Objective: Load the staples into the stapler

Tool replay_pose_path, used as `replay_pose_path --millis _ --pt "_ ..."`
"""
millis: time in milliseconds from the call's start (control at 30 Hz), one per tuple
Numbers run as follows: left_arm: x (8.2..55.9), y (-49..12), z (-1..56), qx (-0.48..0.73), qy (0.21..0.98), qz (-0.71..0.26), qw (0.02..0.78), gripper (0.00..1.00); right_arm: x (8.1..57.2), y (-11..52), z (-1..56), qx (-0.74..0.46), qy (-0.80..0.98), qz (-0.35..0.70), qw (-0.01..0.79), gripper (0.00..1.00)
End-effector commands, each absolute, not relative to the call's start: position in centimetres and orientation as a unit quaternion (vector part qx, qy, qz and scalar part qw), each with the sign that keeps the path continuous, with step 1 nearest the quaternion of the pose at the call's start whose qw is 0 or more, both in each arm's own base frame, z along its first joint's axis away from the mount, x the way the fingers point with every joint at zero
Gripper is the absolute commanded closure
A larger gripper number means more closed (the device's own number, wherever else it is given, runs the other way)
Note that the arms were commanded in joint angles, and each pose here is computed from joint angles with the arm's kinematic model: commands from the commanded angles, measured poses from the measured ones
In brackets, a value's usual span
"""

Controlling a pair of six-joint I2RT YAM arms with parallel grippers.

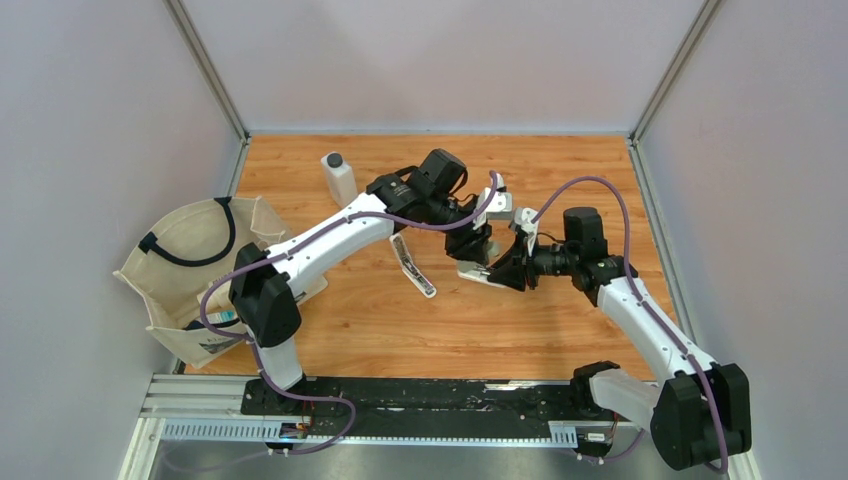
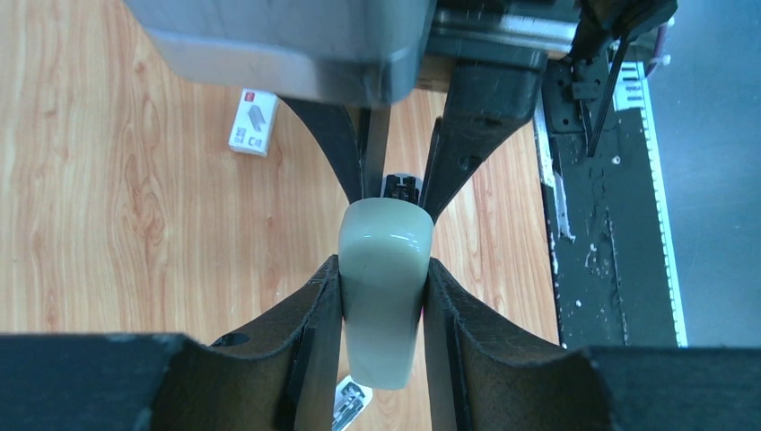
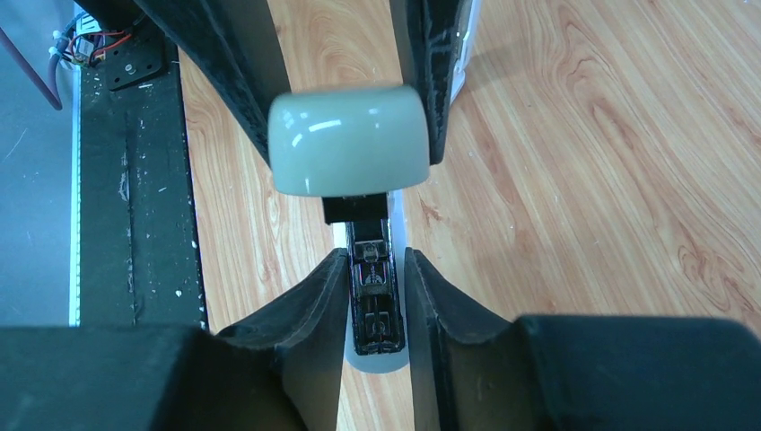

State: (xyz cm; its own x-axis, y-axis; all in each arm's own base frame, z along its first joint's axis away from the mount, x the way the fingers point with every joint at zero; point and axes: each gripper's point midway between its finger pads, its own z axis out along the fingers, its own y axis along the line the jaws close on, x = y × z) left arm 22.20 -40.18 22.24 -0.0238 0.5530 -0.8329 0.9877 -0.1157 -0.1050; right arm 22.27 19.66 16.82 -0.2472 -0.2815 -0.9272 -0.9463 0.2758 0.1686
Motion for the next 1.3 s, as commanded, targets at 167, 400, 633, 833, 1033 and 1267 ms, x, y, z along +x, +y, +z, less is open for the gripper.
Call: replay_pose_path --millis 167,400,633,833,1033,1267 --pt "21.3 -41.0 31.3 0.608 0.549 -0.455 0.349 1.0 22.7 19.8 16.4 -0.461 0.673 0.395 0.423 0.72" --pt "21.7 -41.0 32.7 0.589 0.546 -0.475 0.36 1.0 22.5 20.2 16.9 -0.449 0.669 0.414 0.423 0.73" --pt "22.3 -40.8 34.6 0.565 0.544 -0.496 0.373 1.0 22.4 20.8 16.8 -0.43 0.67 0.44 0.414 0.75" --pt "22.8 -40.6 36.3 0.545 0.538 -0.519 0.38 1.0 22.3 21.7 17.3 -0.41 0.669 0.46 0.415 0.78" --pt "23.6 -40.2 37.2 0.533 0.54 -0.523 0.388 1.0 22.1 22.2 17.2 -0.406 0.67 0.469 0.408 0.77" --pt "24.4 -39.9 37.6 0.526 0.542 -0.521 0.397 1.0 22.2 22.6 17.9 -0.397 0.666 0.475 0.416 0.77"
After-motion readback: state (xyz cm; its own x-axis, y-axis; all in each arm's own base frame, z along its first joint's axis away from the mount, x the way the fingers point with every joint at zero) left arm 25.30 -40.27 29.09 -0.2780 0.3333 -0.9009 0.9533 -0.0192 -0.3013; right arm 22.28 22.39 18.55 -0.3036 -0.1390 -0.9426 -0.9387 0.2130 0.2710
